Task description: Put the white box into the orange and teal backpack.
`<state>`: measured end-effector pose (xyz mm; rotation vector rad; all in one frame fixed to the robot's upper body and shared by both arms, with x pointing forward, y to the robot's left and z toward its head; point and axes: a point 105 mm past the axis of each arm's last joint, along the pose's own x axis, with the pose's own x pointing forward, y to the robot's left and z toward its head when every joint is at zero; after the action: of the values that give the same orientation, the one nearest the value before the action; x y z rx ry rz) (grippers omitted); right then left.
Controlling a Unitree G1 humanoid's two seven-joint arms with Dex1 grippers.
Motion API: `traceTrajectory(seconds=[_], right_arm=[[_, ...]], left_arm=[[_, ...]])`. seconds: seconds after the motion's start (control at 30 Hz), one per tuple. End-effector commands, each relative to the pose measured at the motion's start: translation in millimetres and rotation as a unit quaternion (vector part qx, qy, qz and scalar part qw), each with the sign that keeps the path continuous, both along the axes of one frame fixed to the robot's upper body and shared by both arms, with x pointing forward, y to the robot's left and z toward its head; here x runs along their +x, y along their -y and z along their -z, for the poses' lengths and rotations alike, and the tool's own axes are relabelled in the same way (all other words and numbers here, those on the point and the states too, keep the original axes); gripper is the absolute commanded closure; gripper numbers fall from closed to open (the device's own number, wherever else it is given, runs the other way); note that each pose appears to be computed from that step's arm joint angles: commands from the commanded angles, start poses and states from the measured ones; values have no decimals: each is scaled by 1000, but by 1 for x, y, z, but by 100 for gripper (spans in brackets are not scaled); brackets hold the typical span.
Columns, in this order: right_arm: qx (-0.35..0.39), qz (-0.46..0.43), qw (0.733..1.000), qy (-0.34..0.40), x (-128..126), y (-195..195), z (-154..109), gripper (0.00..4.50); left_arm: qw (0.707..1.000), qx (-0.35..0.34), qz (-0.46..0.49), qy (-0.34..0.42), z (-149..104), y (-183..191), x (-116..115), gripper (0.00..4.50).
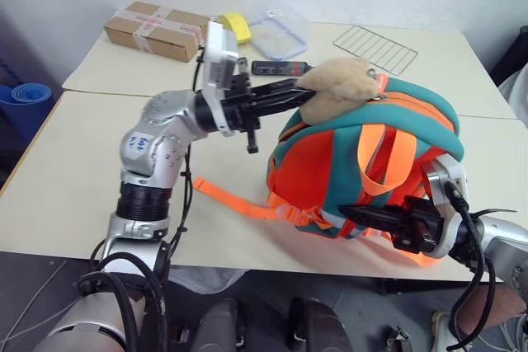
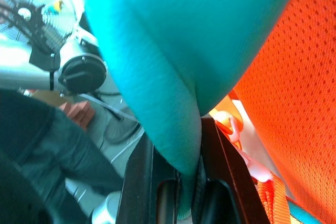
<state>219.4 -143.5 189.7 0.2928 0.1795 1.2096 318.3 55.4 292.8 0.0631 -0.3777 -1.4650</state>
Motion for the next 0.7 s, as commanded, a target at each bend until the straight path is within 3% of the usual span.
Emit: traceTrajectory(seconds=[0.03, 0.17, 0.23, 0.37, 0.47, 0.6, 0.7], right_arm=[[32, 17, 998, 44, 0, -2, -18, 450], [51, 56, 996, 53, 6, 4, -21, 450], [52, 63, 995, 50, 5, 5, -18, 450], [58, 71, 995, 43, 4, 5, -12, 450], [65, 81, 994, 37, 4, 3, -5, 450], [51, 91, 994, 33, 4, 3, 7, 450], [12, 135, 989, 54, 13, 11, 20, 450]], left_arm=[[999, 31, -39, -18, 1, -52, 5, 449], [983, 110, -145, -27, 21, -113, 23, 449], [962, 180, -202, -26, 47, -138, 33, 449], [937, 282, -204, -11, 99, -147, 32, 449], [949, 242, -199, -26, 123, -127, 32, 449], [956, 238, -166, -53, 149, -103, 17, 449], [959, 219, -170, -61, 154, -95, 13, 449]])
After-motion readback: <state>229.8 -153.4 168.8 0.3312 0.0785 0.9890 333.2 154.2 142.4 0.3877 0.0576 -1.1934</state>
